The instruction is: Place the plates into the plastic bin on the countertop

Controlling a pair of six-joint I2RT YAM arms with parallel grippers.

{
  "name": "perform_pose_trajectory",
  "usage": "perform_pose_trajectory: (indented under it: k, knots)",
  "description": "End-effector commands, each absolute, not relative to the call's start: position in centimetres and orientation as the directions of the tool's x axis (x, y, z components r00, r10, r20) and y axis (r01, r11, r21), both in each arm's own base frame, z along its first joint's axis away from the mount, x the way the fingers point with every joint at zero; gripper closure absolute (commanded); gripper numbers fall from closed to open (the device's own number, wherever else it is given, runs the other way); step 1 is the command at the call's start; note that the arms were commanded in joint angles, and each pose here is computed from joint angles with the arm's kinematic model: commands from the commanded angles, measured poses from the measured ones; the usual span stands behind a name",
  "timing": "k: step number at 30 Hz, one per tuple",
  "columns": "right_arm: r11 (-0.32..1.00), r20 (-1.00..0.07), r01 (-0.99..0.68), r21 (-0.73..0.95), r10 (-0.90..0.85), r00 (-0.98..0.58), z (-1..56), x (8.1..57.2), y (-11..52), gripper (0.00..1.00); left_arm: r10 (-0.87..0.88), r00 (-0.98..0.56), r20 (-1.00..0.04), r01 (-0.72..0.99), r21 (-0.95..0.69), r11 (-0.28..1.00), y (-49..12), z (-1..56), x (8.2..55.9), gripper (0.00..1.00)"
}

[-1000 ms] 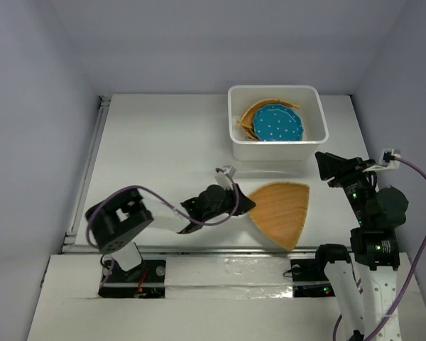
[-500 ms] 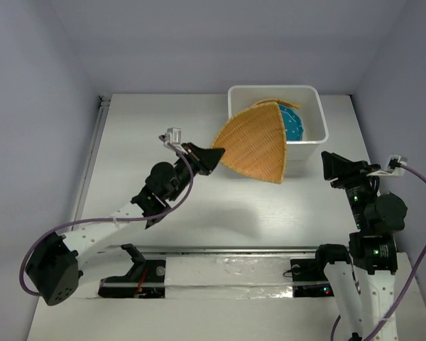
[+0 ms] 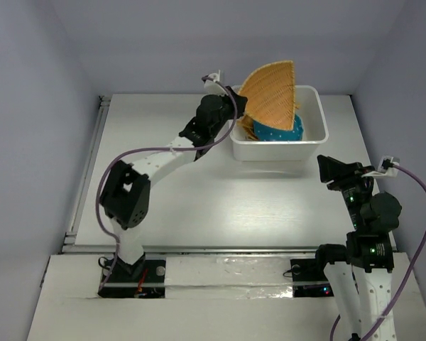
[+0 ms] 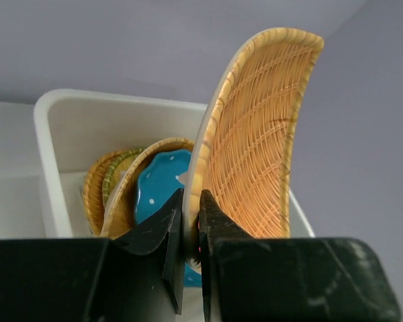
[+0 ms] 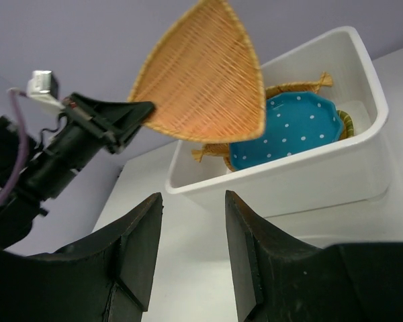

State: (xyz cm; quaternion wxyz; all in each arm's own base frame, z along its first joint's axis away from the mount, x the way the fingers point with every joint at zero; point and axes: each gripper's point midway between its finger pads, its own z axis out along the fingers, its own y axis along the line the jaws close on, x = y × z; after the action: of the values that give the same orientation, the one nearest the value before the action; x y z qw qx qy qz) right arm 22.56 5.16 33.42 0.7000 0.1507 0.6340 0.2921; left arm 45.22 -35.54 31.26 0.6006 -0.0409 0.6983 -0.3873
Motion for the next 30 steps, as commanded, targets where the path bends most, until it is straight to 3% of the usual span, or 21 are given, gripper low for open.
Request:
perform_pose_trajectory:
  k: [1,5,7,10,11,14,19,20,21,22,23,27,30]
  knots:
    - [0.781,-0.802,-0.264,0.566,0.596,0.042,34.4,22.0,5.7,0.52,-0.532,-0.210,-0.820,0.473,-0.562,0.679,-37.1,35.7,46.8,1.00]
    - [0.787,-0.807,-0.263,0.558,0.589,0.049,34.7,21.9,5.6,0.52,-0.460,-0.272,-0.845,0.438,-0.535,0.723,-39.0,31.6,49.0,1.00]
    - [0.788,-0.807,-0.263,0.557,0.588,0.052,34.7,21.9,5.5,0.52,-0.445,-0.278,-0.852,0.436,-0.524,0.732,-39.2,31.1,49.3,0.93]
    - [0.788,-0.808,-0.260,0.558,0.588,0.048,34.6,21.9,5.5,0.52,-0.424,-0.274,-0.863,0.427,-0.505,0.750,-38.7,30.5,49.2,0.75]
    - [0.788,-0.808,-0.260,0.558,0.588,0.048,34.6,21.9,5.5,0.52,-0.429,-0.258,-0.866,0.432,-0.500,0.750,-38.3,31.5,48.8,0.63]
    - [0.787,-0.807,-0.263,0.558,0.589,0.051,34.6,22.0,5.5,0.52,-0.440,-0.213,-0.872,0.444,-0.487,0.752,-36.9,34.2,47.5,0.44]
    - [0.782,-0.803,-0.264,0.565,0.595,0.043,34.4,22.3,5.6,0.52,-0.485,-0.128,-0.865,0.467,-0.484,0.740,-33.2,38.4,43.6,0.29]
    - [0.779,-0.801,-0.266,0.568,0.598,0.041,34.3,22.4,5.7,0.53,-0.526,-0.081,-0.847,0.493,-0.492,0.717,-31.7,41.6,41.8,0.28]
    - [0.776,-0.799,-0.271,0.569,0.600,0.037,34.3,22.4,5.8,0.55,-0.539,-0.067,-0.839,0.498,-0.497,0.711,-30.9,42.3,40.9,0.27]
    - [0.774,-0.798,-0.274,0.571,0.602,0.035,34.3,22.5,5.8,0.59,-0.526,-0.089,-0.846,0.492,-0.497,0.715,-30.4,40.5,40.1,0.16]
    - [0.768,-0.794,-0.280,0.576,0.607,0.031,34.3,22.6,6.0,0.63,-0.570,-0.048,-0.820,0.527,-0.506,0.683,-29.0,43.1,38.1,0.01]
    - [0.754,-0.795,-0.317,0.576,0.606,-0.003,34.4,22.8,6.8,0.91,-0.581,-0.083,-0.810,0.548,-0.524,0.652,-27.1,41.3,33.5,0.01]
    - [0.758,-0.804,-0.328,0.564,0.595,-0.009,34.5,22.8,7.0,0.97,-0.561,-0.128,-0.818,0.503,-0.541,0.674,-24.9,38.0,31.4,0.01]
